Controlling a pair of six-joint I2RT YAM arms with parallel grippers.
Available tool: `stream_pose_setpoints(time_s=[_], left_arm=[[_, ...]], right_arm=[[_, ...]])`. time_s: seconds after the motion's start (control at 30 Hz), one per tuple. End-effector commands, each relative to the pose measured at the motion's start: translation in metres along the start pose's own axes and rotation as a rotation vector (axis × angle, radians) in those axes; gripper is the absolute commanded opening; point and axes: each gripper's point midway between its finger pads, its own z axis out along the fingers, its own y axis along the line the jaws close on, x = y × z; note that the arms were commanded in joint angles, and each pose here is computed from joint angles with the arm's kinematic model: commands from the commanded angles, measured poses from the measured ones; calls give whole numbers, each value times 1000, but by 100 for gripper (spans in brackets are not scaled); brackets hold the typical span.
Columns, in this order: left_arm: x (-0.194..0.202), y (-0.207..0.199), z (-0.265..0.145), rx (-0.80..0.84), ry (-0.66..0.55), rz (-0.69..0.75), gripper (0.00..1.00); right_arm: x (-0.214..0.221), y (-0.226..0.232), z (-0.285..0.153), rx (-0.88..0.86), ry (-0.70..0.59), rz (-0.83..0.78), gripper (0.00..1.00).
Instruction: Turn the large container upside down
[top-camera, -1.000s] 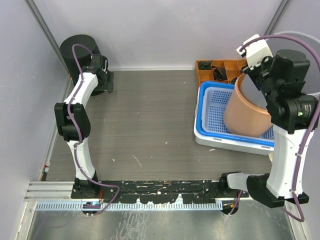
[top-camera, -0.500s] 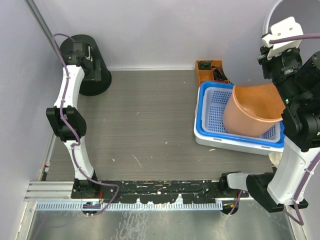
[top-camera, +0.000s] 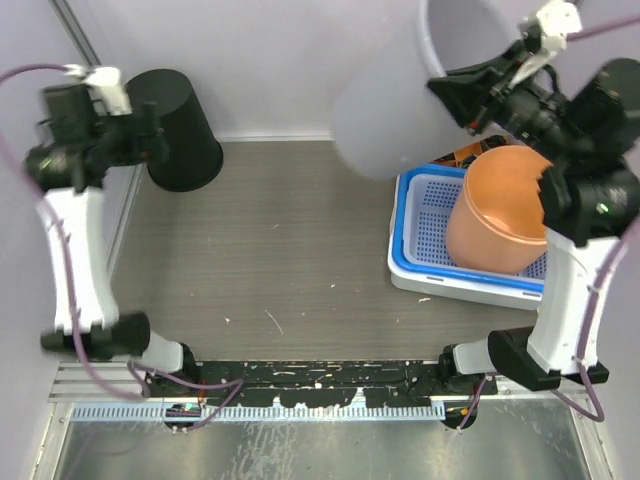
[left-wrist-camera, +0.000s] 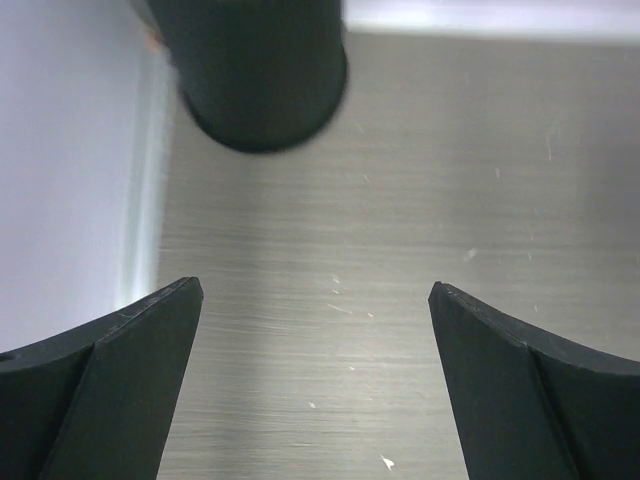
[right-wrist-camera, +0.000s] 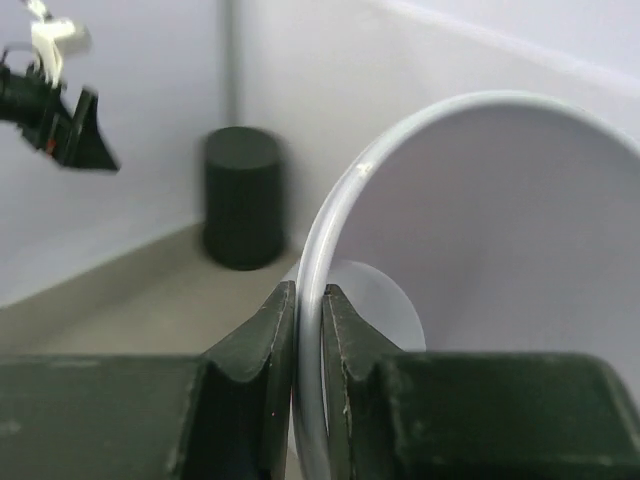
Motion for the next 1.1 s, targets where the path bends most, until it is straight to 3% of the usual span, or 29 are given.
stream_pose_setpoints(time_s=[0.0, 0.1, 0.23, 0.4, 0.63, 0.73, 0.9, 0.97, 1.07], left_arm=[[-14, 33, -123, -152, -220, 52, 100], [-1, 51, -170, -279, -280, 96, 99], [14, 62, -204, -383, -292, 129, 99], [21, 69, -228, -452, -282, 139, 99], [37, 79, -236, -519, -238, 149, 99], [40, 85, -240, -558, -237, 154, 99], [43, 89, -238, -580, -216, 146, 99], [45, 90, -236, -585, -206, 141, 99], [47, 92, -233, -590, -194, 138, 99]], right_arm=[[11, 58, 45, -462, -94, 347, 0], [25, 91, 71, -639, -87, 482, 1], [50, 159, 105, -936, -34, 676, 1], [78, 220, 128, -1260, 19, 1123, 0], [152, 265, 195, -1280, 127, 1530, 1], [185, 274, 213, -1266, 131, 1778, 1], [299, 318, 241, -1067, 313, 2178, 1], [346, 336, 245, -983, 383, 2258, 1], [382, 347, 247, -939, 420, 2271, 1]])
